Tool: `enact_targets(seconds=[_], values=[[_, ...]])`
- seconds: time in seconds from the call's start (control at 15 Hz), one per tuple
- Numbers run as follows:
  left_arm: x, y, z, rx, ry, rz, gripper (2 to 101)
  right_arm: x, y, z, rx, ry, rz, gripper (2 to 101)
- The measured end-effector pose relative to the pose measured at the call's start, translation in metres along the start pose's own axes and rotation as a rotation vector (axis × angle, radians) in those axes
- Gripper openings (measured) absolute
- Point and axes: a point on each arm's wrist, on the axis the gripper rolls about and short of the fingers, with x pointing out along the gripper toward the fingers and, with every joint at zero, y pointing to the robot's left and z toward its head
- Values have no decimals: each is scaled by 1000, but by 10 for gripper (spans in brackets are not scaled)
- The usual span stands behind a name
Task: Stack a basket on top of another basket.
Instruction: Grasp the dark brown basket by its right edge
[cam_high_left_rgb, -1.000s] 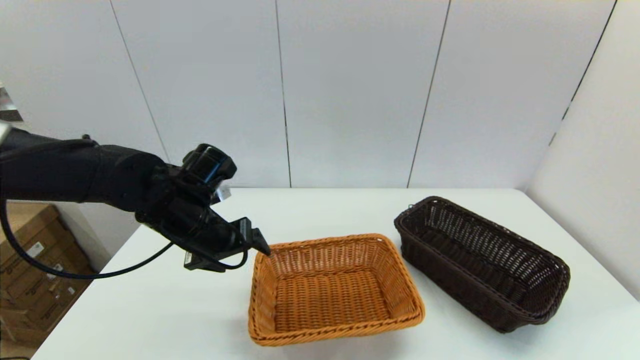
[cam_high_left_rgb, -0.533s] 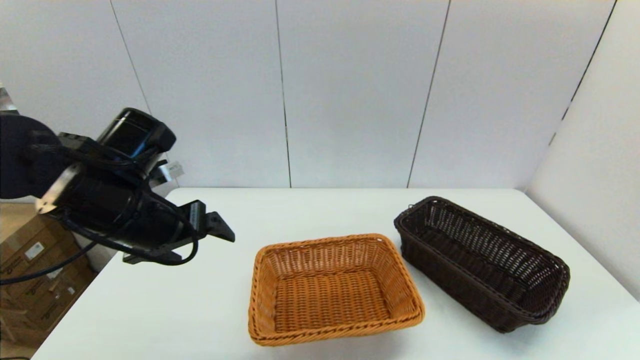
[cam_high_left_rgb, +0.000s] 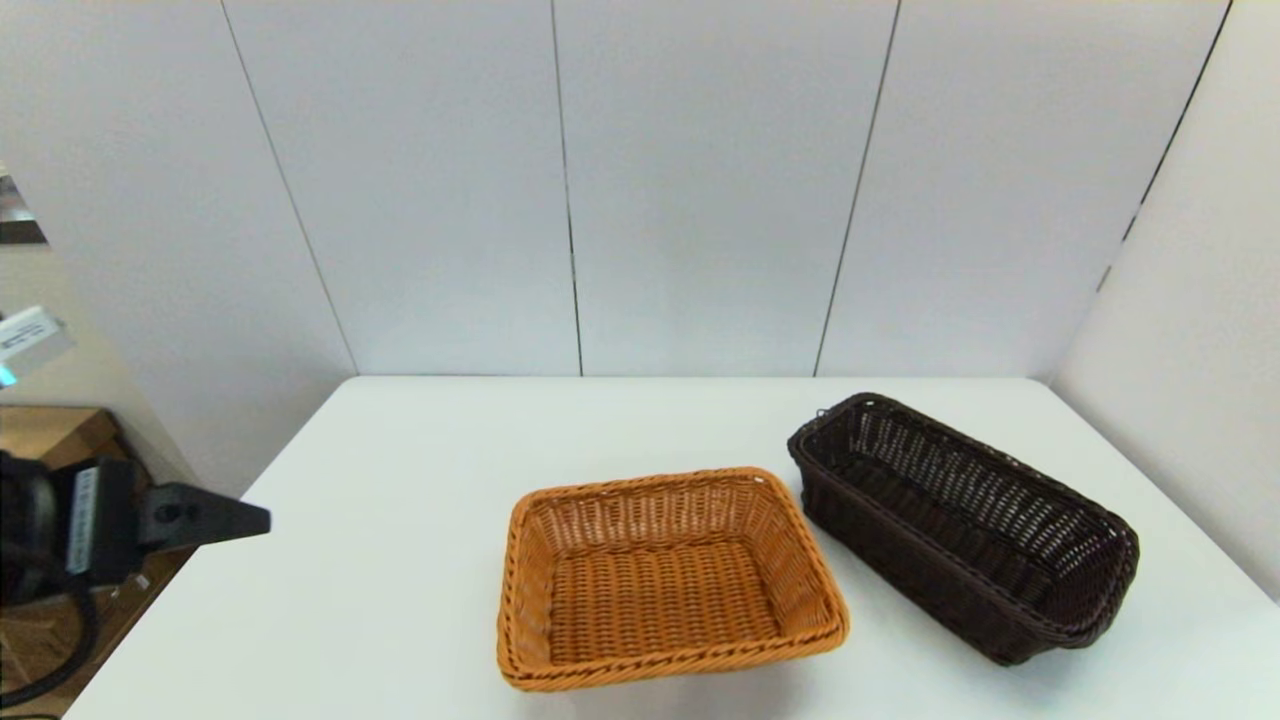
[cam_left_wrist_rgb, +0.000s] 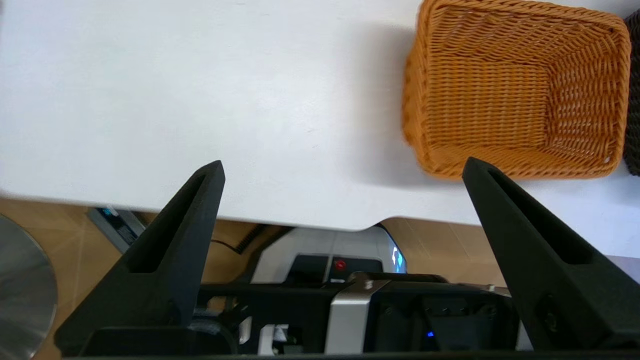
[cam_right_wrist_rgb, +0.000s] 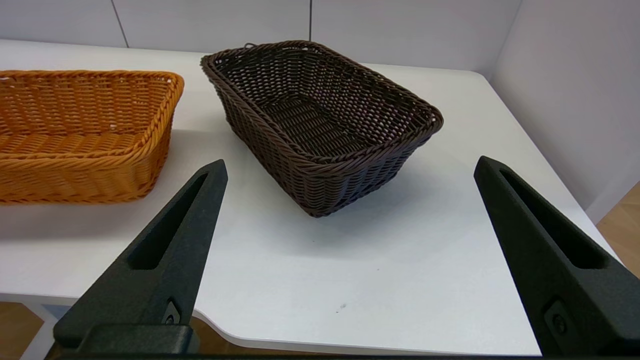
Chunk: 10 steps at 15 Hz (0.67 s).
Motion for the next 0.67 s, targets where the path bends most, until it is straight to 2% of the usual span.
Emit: enact_targets(seconds=[0.4, 0.67], values=[[-57, 46, -66, -63, -88, -3, 971, 0, 0, 0, 0, 0, 0, 980], [-78, 65, -100, -110, -178, 32, 971, 0, 0, 0, 0, 0, 0, 980]])
